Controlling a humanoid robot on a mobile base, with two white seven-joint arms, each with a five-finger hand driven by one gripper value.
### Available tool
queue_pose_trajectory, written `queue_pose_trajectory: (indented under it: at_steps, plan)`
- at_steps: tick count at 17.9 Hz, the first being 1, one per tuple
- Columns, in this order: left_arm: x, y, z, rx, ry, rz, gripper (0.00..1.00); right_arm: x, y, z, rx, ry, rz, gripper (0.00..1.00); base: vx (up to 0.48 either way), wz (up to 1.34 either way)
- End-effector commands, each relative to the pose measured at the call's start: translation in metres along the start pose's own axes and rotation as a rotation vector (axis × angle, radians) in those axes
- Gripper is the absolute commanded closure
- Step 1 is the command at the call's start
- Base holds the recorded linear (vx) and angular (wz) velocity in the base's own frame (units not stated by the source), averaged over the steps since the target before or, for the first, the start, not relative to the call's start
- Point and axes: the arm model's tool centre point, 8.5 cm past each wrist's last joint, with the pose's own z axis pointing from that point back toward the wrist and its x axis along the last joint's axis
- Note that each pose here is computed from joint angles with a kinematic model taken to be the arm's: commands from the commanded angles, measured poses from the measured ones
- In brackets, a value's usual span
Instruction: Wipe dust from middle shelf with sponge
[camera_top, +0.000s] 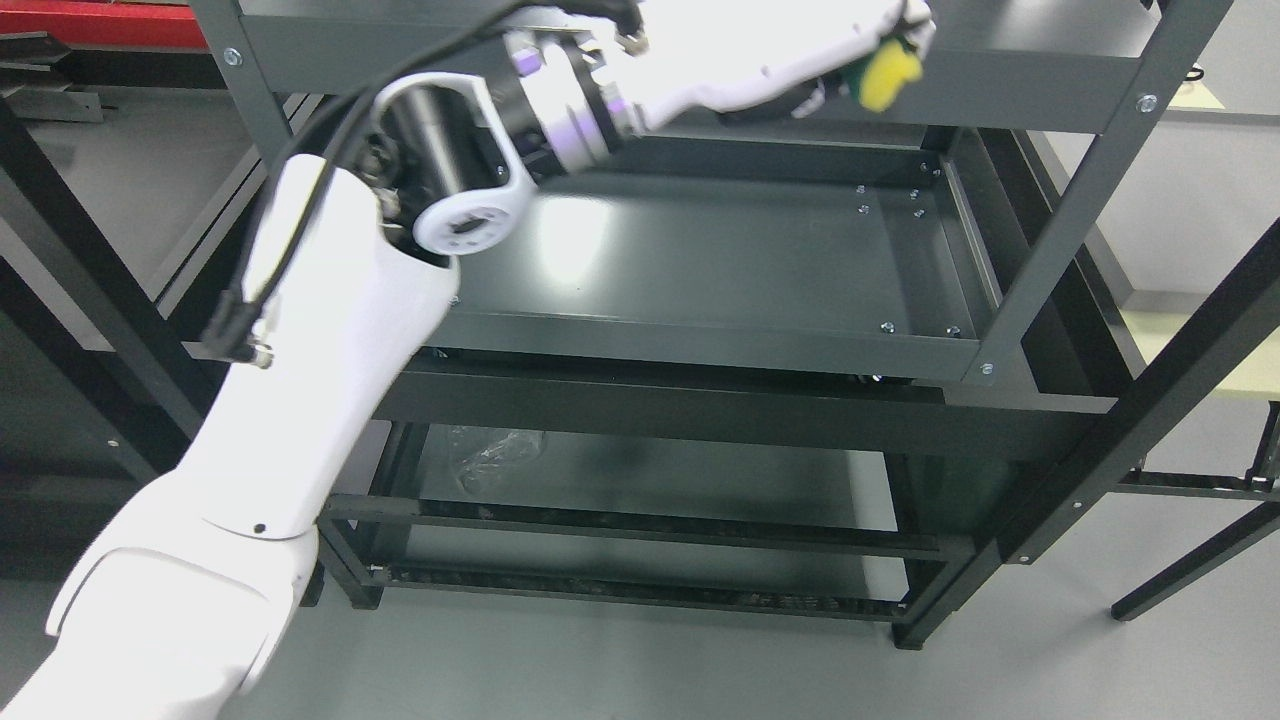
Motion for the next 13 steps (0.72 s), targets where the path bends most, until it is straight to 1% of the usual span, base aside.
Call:
queue_pose_trajectory:
  at_steps: [1,5,7,8,9,10,11,13]
  plan:
    - [0.06,-0.061,-0.043,-0.162,-0.155,0.03,0.99,0.01,-0.01,0.0,-0.016,-0.022,-0.003,0.0,0.0,0.0]
    - [0.023,-0.024,-0.026,-0.066,-0.099,-0.011,0.99,0.01,-0.01,0.0,-0.016,-0.022,-0.003,0.0,0.0,0.0]
    - [0.001,-0.006,-0.004,-0.013,-0.066,-0.025,0.99,0.01,-0.01,0.0,-0.016,-0.022,-0.003,0.0,0.0,0.0]
    - [-0.02,-0.001,0.024,-0.016,-0.026,-0.052,0.99,0.01,-0.01,0.0,-0.016,-0.022,-0.003,0.0,0.0,0.0]
    - [-0.034,0.002,0.045,-0.014,0.005,-0.061,0.99,0.01,-0.01,0.0,-0.016,-0.022,-0.003,0.0,0.0,0.0]
    - [-0.063,0.004,0.089,-0.012,0.116,-0.06,0.99,0.01,-0.01,0.0,-0.016,-0.022,-0.003,0.0,0.0,0.0]
    - [-0.083,0.003,0.126,-0.029,0.208,-0.055,0.99,0.01,-0.01,0.0,-0.016,-0.022,-0.003,0.0,0.0,0.0]
    - [-0.108,0.002,0.199,-0.035,0.379,-0.038,0.99,0.01,-0.01,0.0,-0.016,-0.022,-0.003,0.0,0.0,0.0]
